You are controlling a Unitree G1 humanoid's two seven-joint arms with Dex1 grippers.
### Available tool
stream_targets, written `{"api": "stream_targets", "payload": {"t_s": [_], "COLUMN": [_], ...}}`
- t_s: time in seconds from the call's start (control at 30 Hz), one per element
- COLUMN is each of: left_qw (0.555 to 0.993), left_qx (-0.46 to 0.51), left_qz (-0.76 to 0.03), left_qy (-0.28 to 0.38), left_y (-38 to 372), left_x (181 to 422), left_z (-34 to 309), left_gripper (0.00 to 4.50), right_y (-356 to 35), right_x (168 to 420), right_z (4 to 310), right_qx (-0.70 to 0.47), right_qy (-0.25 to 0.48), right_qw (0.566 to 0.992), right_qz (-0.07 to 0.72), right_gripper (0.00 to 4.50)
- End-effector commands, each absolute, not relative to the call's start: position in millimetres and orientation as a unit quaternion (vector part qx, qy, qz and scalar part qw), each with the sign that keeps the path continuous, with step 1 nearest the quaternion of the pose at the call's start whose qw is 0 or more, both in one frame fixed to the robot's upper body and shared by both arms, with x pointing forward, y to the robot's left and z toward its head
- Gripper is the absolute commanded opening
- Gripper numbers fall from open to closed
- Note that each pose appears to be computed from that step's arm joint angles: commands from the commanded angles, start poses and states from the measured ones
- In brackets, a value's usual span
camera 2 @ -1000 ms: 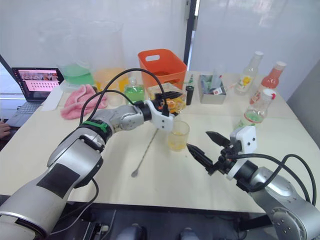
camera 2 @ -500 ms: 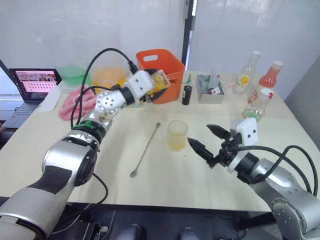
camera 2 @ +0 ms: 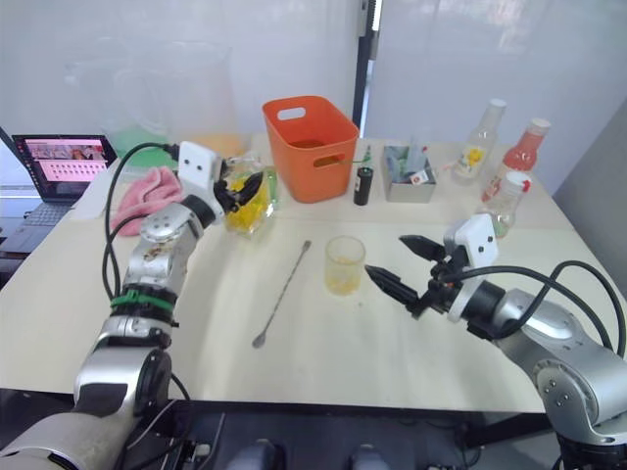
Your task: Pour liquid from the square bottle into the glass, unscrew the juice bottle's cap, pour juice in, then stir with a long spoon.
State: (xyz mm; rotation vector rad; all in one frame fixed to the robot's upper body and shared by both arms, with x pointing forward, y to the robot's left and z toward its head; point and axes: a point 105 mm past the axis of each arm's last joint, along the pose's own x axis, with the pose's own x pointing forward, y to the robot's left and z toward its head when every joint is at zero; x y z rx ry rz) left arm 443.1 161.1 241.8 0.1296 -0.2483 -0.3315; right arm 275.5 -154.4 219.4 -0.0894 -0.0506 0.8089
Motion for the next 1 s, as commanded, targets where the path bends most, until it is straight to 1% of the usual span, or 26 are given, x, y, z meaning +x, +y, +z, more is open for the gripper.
{"api": "stream_targets", "payload": {"t_s": [0.03, 0.27, 0.33, 0.53, 0.67, 0.87, 0.9, 0.93, 0.97, 1.0], "left_qw": [0.973, 0.985, 0.986, 0.990, 0.993, 0.993, 0.993, 0.992, 0.992, 0.992], "left_qx": [0.038, 0.011, 0.030, 0.025, 0.040, 0.037, 0.037, 0.036, 0.035, 0.034], "left_qz": [-0.121, -0.088, -0.083, -0.070, -0.062, -0.058, -0.058, -0.058, -0.058, -0.057], "left_qy": [-0.193, -0.150, -0.144, -0.116, -0.090, -0.096, -0.099, -0.102, -0.106, -0.108], "left_y": [172.1, 190.7, 193.2, 197.9, 204.2, 200.7, 199.8, 199.2, 198.4, 197.9], "left_x": [419.5, 406.4, 404.9, 406.0, 409.8, 413.7, 414.5, 415.0, 415.7, 416.1], "left_z": [288.5, 255.2, 245.8, 223.9, 200.8, 200.1, 202.1, 203.5, 205.8, 207.1], "left_gripper": [2.94, 2.94, 2.94, 2.94, 2.94, 2.94, 3.96, 4.26, 4.46, 4.46], "right_y": [-156.1, -161.6, -163.3, -164.3, -163.4, -163.5, -163.4, -163.3, -162.9, -162.5], "right_x": [272.7, 272.8, 273.8, 274.7, 274.3, 273.6, 273.5, 273.5, 273.4, 273.3], "right_z": [227.0, 223.2, 223.2, 224.3, 224.7, 224.2, 223.7, 223.3, 222.5, 222.0], "right_qx": [-0.063, -0.081, -0.084, -0.087, -0.086, -0.084, -0.083, -0.083, -0.082, -0.081], "right_qy": [-0.032, -0.014, -0.012, -0.011, -0.010, -0.007, -0.007, -0.006, -0.006, -0.006], "right_qw": [0.914, 0.908, 0.908, 0.906, 0.905, 0.905, 0.905, 0.905, 0.906, 0.906], "right_qz": [0.400, 0.410, 0.410, 0.414, 0.416, 0.417, 0.416, 0.416, 0.416, 0.416], "right_gripper": [4.49, 4.49, 4.49, 4.49, 4.49, 4.49, 4.50, 4.50, 4.50, 4.50]}}
